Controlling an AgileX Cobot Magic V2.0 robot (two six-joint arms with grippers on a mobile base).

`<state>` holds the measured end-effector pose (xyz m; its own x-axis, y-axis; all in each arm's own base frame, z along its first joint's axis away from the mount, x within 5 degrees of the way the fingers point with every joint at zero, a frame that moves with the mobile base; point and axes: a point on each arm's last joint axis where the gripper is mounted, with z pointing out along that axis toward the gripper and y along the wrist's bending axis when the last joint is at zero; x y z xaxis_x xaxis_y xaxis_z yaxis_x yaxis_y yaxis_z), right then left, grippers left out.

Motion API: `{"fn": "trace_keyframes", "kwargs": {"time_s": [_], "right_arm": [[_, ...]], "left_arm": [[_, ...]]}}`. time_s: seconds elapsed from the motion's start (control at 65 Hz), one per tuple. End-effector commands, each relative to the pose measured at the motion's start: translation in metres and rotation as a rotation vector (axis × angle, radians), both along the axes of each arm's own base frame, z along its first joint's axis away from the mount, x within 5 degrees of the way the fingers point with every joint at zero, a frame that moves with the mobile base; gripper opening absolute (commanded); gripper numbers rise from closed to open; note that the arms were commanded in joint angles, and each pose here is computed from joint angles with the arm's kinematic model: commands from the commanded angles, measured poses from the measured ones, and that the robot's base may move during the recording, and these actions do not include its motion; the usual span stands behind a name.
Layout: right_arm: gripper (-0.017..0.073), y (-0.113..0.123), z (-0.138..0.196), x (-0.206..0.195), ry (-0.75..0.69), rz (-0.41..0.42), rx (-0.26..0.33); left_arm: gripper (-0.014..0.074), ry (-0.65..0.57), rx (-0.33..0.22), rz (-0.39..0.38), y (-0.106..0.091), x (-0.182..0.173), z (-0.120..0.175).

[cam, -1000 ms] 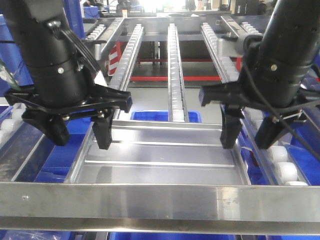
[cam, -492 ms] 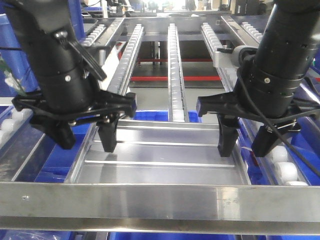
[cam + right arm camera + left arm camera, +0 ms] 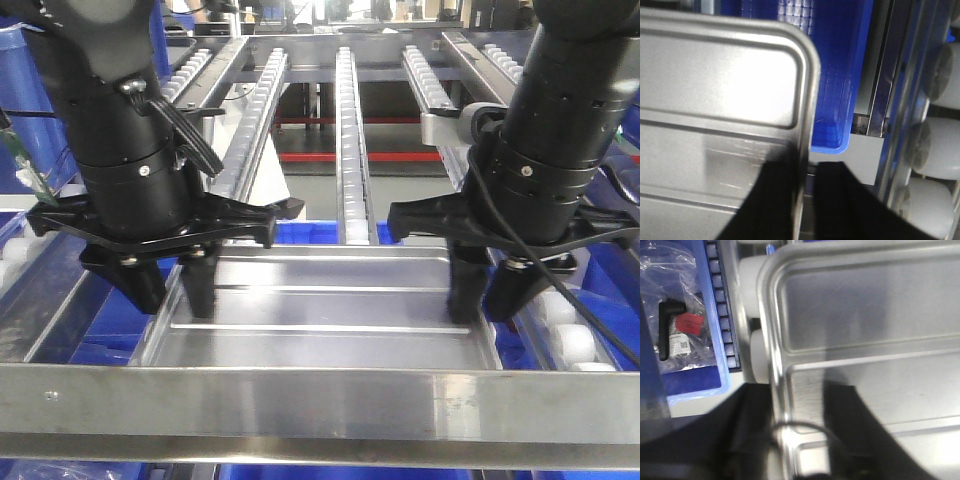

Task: Grab silver tray and stack on right shelf
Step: 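Lower both grippers onto opposite short edges of the silver tray and close, then lift the silver tray off the roller shelf with both grippers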

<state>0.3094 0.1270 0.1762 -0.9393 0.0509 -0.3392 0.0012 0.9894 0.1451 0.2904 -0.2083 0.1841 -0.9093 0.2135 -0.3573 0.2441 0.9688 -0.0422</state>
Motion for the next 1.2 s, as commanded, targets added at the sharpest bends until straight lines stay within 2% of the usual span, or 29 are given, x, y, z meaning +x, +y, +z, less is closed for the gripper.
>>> {"fn": "trace_keyframes", "kwargs": {"time_s": [0.0,0.077,0.262,0.446,0.569,0.815,0.923,1.015,1.185], "right_arm": [[0.0045,0.001,0.019,0.005,-0.082,0.003,0.026],[0.0063,0.001,0.019,0.005,-0.078,0.003,0.024],[0.0055,0.001,0.019,0.005,-0.076,0.003,0.023],[0.0055,-0.001,0.031,0.001,-0.1,0.002,0.032],[0.0057,-0.003,0.053,-0.005,-0.161,0.003,0.057],[0.0057,-0.013,0.104,-0.029,-0.275,0.004,0.1],[0.0057,-0.018,0.123,-0.043,-0.301,0.006,0.11],[0.0057,-0.02,0.136,-0.058,-0.313,0.026,0.101],[0.0057,-0.019,0.148,-0.085,-0.326,0.084,0.088]], "left_arm": [[-0.0012,-0.057,-0.039,0.001,-0.002,0.001,0.02],[-0.0111,-0.059,-0.036,-0.001,-0.002,0.001,0.02],[-0.0092,-0.06,-0.039,0.001,-0.002,0.001,0.02],[-0.0092,-0.055,-0.051,0.053,0.0,-0.001,0.026],[-0.0092,-0.101,-0.08,0.06,0.004,-0.005,0.046],[-0.0092,-0.22,-0.154,0.057,0.016,-0.029,0.103],[-0.0092,-0.271,-0.141,0.068,0.018,-0.044,0.121],[-0.0092,-0.305,-0.111,0.045,0.014,-0.062,0.133],[-0.0092,-0.293,-0.125,0.011,0.002,-0.088,0.142]]}}
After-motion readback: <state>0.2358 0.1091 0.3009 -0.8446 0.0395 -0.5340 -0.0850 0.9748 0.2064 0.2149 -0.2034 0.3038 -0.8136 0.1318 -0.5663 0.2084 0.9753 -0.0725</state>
